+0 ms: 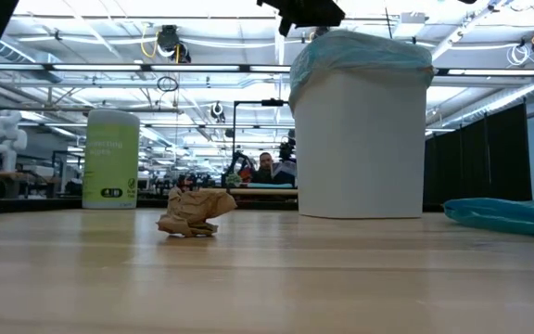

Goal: Place trash/remove bag and relplace
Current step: Put the brown paper trash into the trash bin

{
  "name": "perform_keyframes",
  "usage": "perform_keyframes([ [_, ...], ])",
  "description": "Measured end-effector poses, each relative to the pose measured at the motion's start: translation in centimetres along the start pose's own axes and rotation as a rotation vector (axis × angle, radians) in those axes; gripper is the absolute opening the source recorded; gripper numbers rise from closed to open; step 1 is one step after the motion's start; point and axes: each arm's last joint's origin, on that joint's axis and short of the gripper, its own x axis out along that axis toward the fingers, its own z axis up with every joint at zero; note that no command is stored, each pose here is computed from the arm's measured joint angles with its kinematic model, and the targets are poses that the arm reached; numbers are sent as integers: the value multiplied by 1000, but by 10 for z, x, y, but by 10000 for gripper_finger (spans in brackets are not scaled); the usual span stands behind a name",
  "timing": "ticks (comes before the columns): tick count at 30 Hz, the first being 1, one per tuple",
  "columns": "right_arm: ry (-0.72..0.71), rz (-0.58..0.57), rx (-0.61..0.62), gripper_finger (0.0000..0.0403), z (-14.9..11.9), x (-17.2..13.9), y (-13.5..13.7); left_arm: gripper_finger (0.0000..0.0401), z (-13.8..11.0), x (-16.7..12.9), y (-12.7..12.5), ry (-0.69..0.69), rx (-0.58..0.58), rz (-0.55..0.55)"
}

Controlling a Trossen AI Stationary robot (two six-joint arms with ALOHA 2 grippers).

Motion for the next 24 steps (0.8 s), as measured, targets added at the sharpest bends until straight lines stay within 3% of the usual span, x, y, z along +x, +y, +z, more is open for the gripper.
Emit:
perform_keyframes([
  [3, 15, 13, -24, 206, -1, 0, 0, 97, 8, -13, -4, 49, 53, -16],
  [8, 58, 70, -40, 206, -3, 2, 4, 18, 17, -51, -39, 160, 172, -120],
  [10, 85, 92, -39, 206, -5, 6, 7, 8, 17, -62, -55, 202, 184, -170],
  [13, 127, 101, -49, 206, -9, 14, 16, 2, 0, -67, -82, 302, 210, -252],
  [18, 201, 107, -59, 206, -21, 29, 34, 1, -53, -61, -122, 494, 192, -309],
  [24, 268, 102, -44, 206, -38, 39, 56, 1, -112, -67, -144, 361, 87, -308],
])
